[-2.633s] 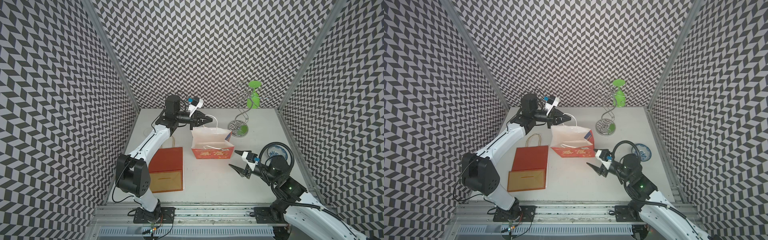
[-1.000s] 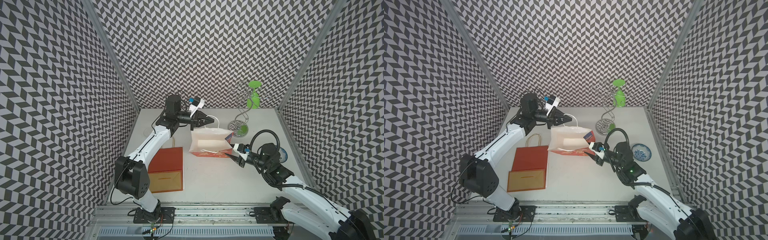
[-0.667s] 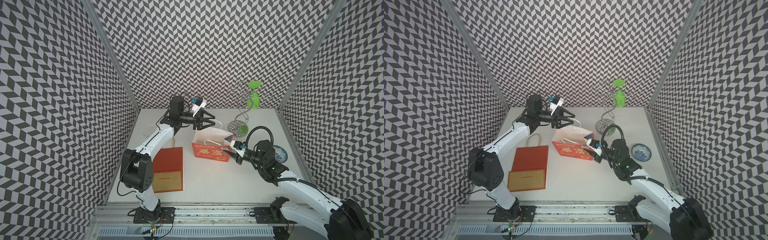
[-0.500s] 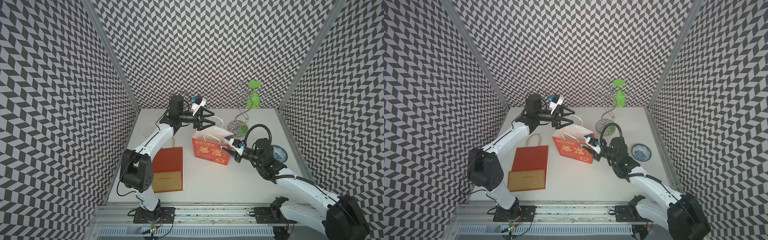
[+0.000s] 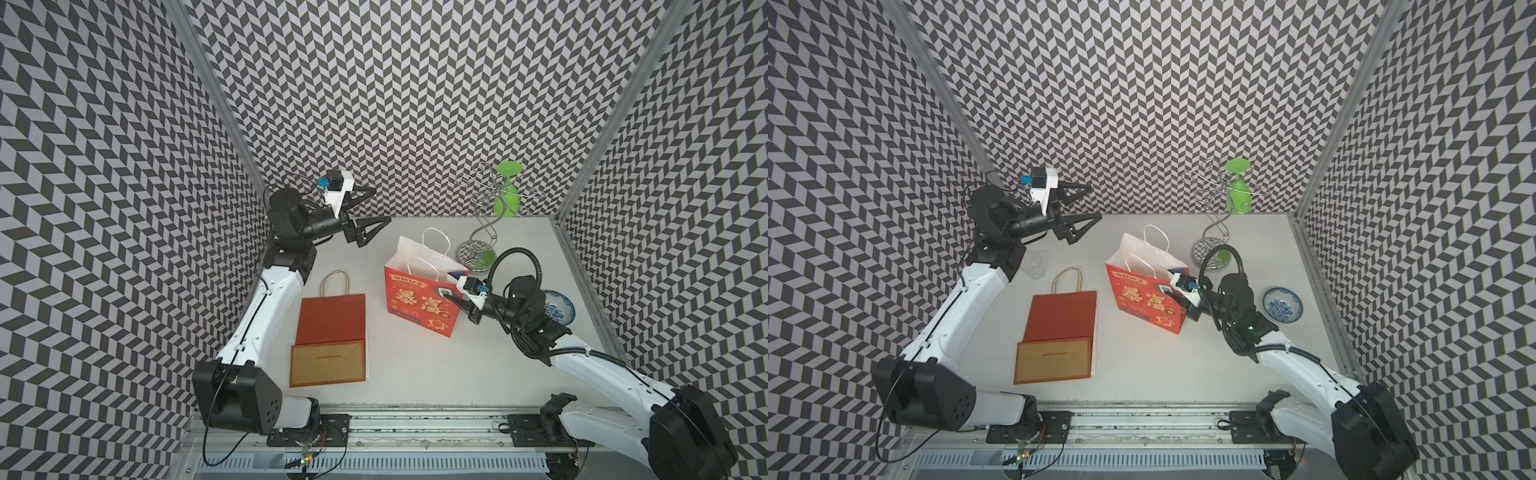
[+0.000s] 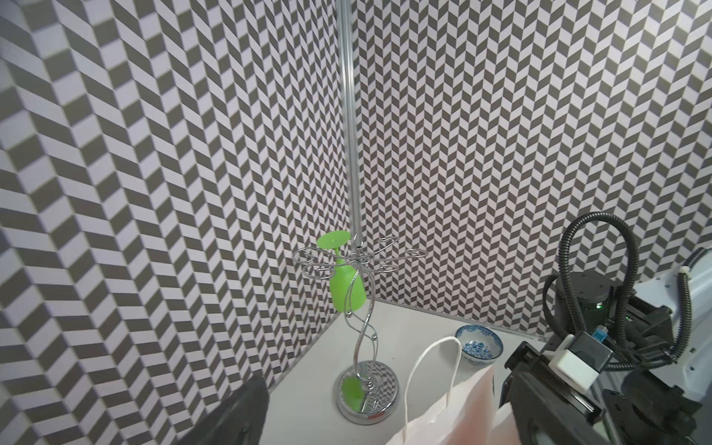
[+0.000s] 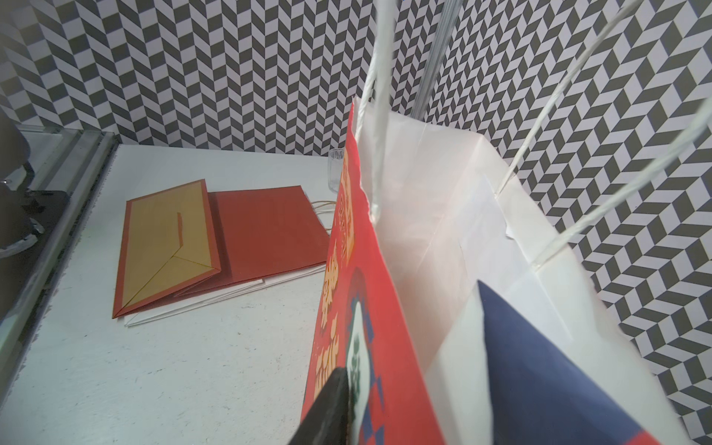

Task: Put away the paper bag
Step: Press the paper bag.

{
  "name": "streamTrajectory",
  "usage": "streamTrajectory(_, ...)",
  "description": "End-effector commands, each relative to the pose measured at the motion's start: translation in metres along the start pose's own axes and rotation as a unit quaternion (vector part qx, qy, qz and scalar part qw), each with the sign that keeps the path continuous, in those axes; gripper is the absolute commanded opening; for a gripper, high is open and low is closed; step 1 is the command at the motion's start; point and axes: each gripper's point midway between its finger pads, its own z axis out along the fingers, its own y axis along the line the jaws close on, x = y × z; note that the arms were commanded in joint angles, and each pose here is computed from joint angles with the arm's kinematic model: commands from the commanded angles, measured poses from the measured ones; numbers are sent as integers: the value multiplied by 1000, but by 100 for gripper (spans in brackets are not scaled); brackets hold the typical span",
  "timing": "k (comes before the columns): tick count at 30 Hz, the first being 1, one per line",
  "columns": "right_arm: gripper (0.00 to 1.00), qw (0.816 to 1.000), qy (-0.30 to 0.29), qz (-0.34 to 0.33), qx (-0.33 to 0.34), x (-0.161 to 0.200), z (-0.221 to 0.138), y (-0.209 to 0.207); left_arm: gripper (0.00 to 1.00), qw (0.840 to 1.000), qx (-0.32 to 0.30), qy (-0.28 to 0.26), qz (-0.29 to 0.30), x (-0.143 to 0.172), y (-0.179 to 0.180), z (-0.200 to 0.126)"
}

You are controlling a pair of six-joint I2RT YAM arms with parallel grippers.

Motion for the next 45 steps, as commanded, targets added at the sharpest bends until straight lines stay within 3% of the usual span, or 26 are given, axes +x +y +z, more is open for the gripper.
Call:
streamTrajectory(1,36,999,-25,-21,11,-17,-3,-6,98,994,-101,45,9,38,13,-21)
streamTrajectory(5,34,1000,-21,-22,0,-15,-2,-3,95,966,-244,78,24,78,22,-65)
streamTrajectory(8,31,1000,-22,-21,-5,-16,0,-3,94,955,-281,96,24,97,18,-86)
streamTrajectory(11,26,1000,-24,-16,-12,-17,2,-2,93,951,-290,108,23,105,12,-93)
streamTrajectory(19,13,999,-11,-27,-19,-16,4,-4,91,960,-257,113,4,117,-12,-95)
streamTrajectory(25,0,999,-10,-28,-32,-16,3,-6,91,963,-249,100,22,106,-24,-98)
streamTrajectory(31,0,998,8,-36,-51,-11,-1,-1,93,978,-185,91,27,101,-48,-90)
streamTrajectory(35,0,996,12,-44,-76,-19,-11,9,94,994,-73,84,19,111,-85,-80)
streamTrajectory(45,0,993,-4,-57,-106,-23,-27,29,97,994,46,102,-8,157,-128,-72)
